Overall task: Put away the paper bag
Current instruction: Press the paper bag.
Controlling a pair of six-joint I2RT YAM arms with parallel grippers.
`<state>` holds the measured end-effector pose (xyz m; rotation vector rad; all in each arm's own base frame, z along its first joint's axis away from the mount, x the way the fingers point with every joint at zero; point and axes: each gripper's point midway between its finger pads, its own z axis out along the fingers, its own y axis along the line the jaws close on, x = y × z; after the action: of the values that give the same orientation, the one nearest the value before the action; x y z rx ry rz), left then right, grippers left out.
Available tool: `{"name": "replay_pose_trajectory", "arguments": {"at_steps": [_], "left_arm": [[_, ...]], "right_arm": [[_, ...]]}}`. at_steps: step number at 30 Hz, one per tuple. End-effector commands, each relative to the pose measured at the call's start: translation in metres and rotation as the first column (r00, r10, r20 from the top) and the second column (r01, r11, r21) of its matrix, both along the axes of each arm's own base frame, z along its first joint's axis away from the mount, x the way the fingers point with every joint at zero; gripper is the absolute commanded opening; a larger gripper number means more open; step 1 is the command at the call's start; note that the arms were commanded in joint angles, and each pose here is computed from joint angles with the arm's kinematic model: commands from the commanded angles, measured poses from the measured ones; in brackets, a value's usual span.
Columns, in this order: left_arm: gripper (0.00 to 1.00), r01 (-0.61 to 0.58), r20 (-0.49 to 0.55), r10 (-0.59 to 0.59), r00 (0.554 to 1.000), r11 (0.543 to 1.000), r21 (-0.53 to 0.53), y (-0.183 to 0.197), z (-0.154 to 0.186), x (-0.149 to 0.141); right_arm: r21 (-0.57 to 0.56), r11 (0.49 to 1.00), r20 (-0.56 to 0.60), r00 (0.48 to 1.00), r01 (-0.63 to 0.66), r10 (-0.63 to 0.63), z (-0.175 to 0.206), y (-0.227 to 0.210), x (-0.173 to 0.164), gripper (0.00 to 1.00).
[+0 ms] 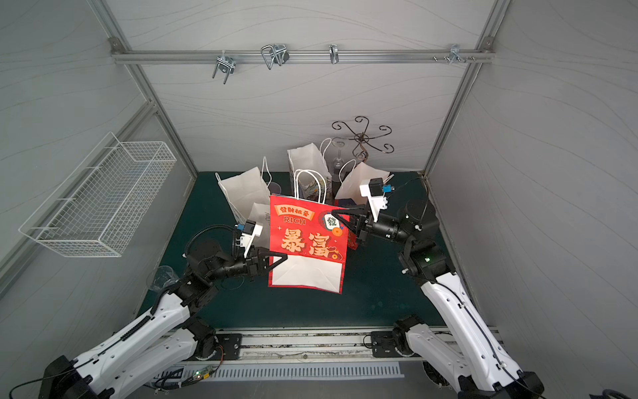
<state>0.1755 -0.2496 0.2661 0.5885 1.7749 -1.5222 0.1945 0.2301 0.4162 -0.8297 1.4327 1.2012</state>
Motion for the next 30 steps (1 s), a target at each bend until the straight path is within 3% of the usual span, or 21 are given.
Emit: {"name": "replay_pose_trajectory", "arguments": {"at_steps": [1,2,4,6,8,13,17,22,26,30], "left_arm": [[0.00,0.021,0.069,-0.019,0.997,0.999,-0.038,0.000,0.017,-0.005],[0.00,0.014,0.085,-0.010,0.996,0.999,-0.048,0.001,0.021,-0.005],[0.00,-0.005,0.114,0.011,0.993,0.998,-0.059,0.003,0.029,-0.003],[0.00,-0.026,0.153,0.036,0.988,0.997,-0.072,0.004,0.040,-0.001],[0.00,-0.033,0.191,0.049,0.980,0.996,-0.083,0.005,0.051,0.000],[0.00,-0.017,0.288,0.046,0.957,0.994,-0.103,0.003,0.082,-0.002],[0.00,-0.009,0.322,0.043,0.946,0.994,-0.107,0.002,0.092,-0.001],[0.00,0.008,0.362,0.047,0.931,0.989,-0.150,0.002,0.110,-0.004],[0.00,0.028,0.367,0.040,0.930,0.984,-0.179,0.002,0.119,-0.008],[0.00,0.054,0.345,0.014,0.938,0.981,-0.185,0.000,0.118,-0.011]], "right_arm": [[0.007,0.999,0.088,0.996,0.033,-0.034,0.016,-0.009,-0.009,0.10],[-0.019,0.998,0.100,0.993,0.066,-0.064,0.014,-0.014,-0.009,0.32],[-0.060,0.987,0.145,0.980,0.150,-0.140,0.010,-0.027,-0.009,0.63],[-0.087,0.973,0.178,0.964,0.213,-0.195,0.004,-0.038,-0.014,0.80],[-0.128,0.965,0.168,0.964,0.229,-0.207,-0.011,-0.044,-0.020,0.87],[-0.205,0.968,0.003,0.989,0.144,-0.147,-0.052,-0.043,-0.038,0.93],[-0.268,0.956,-0.116,0.981,0.119,-0.155,-0.080,-0.044,-0.038,0.97],[-0.263,0.965,-0.241,0.969,-0.016,-0.049,-0.093,-0.031,-0.045,0.99],[-0.162,0.976,-0.226,0.968,-0.147,0.108,-0.076,-0.018,-0.057,0.96],[-0.104,0.982,-0.139,0.980,-0.157,0.142,-0.055,-0.013,-0.052,0.86]]}}
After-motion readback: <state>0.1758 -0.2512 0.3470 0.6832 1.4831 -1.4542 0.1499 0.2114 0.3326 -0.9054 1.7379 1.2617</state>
